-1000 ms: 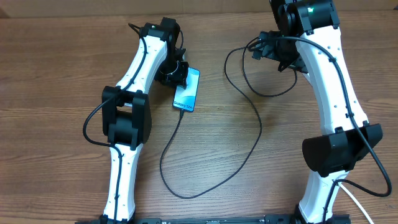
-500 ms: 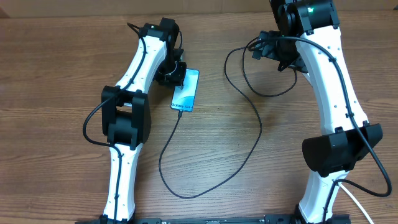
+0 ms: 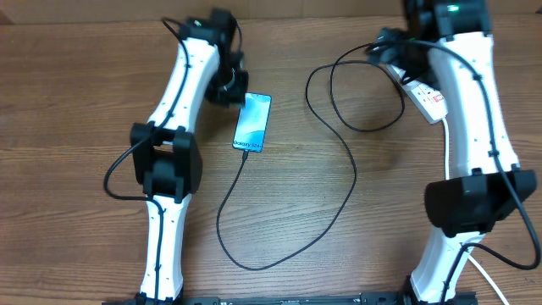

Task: Plug charger to phone and switch on socket
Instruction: 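Lay the phone flat on the table and open the left gripper, then move the right gripper to the power strip switch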

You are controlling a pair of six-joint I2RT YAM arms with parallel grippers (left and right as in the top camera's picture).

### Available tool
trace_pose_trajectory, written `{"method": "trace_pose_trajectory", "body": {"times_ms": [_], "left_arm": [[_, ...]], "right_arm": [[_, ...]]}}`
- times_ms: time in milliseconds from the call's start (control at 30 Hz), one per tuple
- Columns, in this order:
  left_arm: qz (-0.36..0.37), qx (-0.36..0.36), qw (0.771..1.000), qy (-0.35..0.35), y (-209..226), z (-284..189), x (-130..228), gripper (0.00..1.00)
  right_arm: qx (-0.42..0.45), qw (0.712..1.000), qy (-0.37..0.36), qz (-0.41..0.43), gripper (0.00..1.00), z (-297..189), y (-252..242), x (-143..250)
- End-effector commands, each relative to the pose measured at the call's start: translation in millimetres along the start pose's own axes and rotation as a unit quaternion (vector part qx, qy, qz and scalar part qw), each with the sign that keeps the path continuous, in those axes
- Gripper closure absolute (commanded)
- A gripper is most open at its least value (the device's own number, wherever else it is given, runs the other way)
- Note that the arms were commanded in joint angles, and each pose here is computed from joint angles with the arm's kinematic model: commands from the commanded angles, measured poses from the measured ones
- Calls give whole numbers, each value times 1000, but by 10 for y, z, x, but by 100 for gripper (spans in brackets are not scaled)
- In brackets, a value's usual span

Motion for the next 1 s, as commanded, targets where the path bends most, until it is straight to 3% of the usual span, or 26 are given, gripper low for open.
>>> {"method": "trace_pose_trajectory", "body": {"times_ms": [0, 33, 100, 233, 433, 700, 967], "left_arm": [[-20, 47, 995, -88, -47, -824, -190, 56], [-25, 52, 993, -102, -35, -964, -200, 49], [-31, 60, 990, -127, -1, -1210, -212, 0], [-41, 59, 985, -159, 121, -1473, -247, 0], [-59, 25, 984, -167, 345, -1469, -301, 0], [-59, 21, 984, -169, 354, -1470, -306, 0], [-60, 22, 984, -169, 354, -1471, -306, 0]], "right_arm": [[26, 998, -17, 49, 0, 123, -436, -208], [30, 997, -21, 63, 0, 169, -551, -259], [37, 995, -27, 85, 0, 243, -752, -339], [52, 990, -29, 125, 0, 475, -1133, -444], [70, 986, 2, 154, 0, 976, -1466, -376], [79, 983, 43, 160, 0, 1584, -1553, -226], [74, 983, 57, 159, 0, 1898, -1521, -188]]}}
Point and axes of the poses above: each gripper's point midway between its finger pads, its own z axis out along the fingers, its own y axis along the line the jaws close on, x = y × z, the point moved 1 cm from there along -z, back along the fingers, and after that the axes turned 15 degrees about -z, right-handed, at the moved point
